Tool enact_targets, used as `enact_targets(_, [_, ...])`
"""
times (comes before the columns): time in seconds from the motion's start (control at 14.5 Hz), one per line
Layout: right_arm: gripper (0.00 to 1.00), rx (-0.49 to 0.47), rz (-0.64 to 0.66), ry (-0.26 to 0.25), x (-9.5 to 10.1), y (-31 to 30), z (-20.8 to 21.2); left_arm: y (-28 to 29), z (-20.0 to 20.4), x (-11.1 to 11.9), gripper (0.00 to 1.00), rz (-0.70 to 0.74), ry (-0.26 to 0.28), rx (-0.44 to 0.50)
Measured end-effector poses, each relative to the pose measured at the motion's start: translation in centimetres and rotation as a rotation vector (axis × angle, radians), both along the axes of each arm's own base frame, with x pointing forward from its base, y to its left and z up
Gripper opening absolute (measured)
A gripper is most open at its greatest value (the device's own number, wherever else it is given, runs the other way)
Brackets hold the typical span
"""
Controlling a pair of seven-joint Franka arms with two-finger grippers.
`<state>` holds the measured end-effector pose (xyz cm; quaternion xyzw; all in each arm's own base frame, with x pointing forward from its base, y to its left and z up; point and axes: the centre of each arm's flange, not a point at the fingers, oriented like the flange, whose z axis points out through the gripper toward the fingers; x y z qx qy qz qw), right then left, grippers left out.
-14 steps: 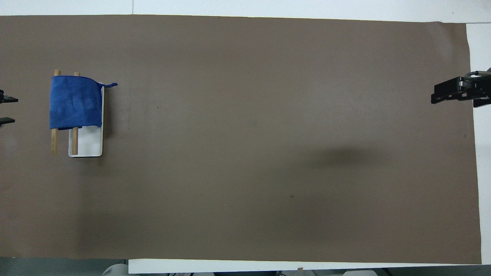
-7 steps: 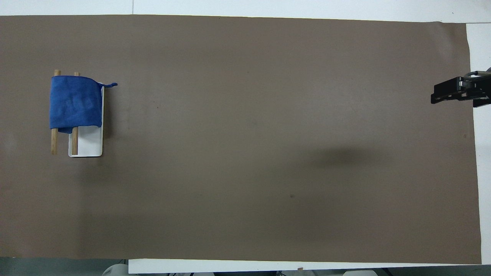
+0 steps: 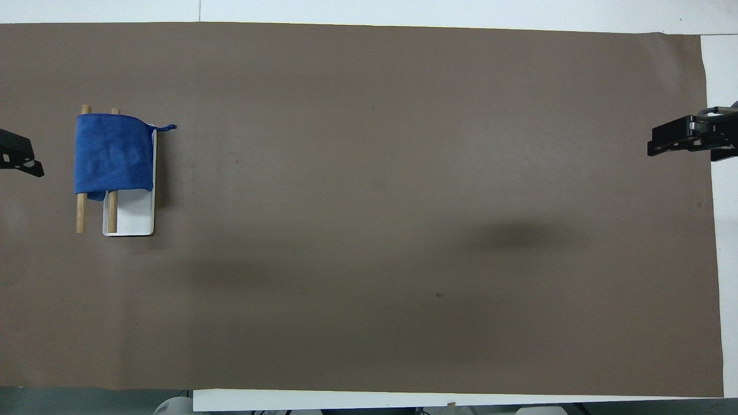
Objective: Right arm passes towel to left arm to hang
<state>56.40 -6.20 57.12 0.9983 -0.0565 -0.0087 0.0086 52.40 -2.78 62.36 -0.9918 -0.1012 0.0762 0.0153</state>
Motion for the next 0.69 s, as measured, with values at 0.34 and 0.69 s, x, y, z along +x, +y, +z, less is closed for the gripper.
enact_targets(0.34, [1.0, 0.0, 0.0, 0.0, 0.0, 0.0, 0.0, -0.1, 0.2, 0.3, 1.0, -0.137, 0.04, -0.036])
enact_targets(0.69, [1.0, 0.0, 0.0, 0.0, 0.0, 0.0, 0.0, -0.1, 1.4, -0.3, 1.0, -0.151, 0.015, -0.048])
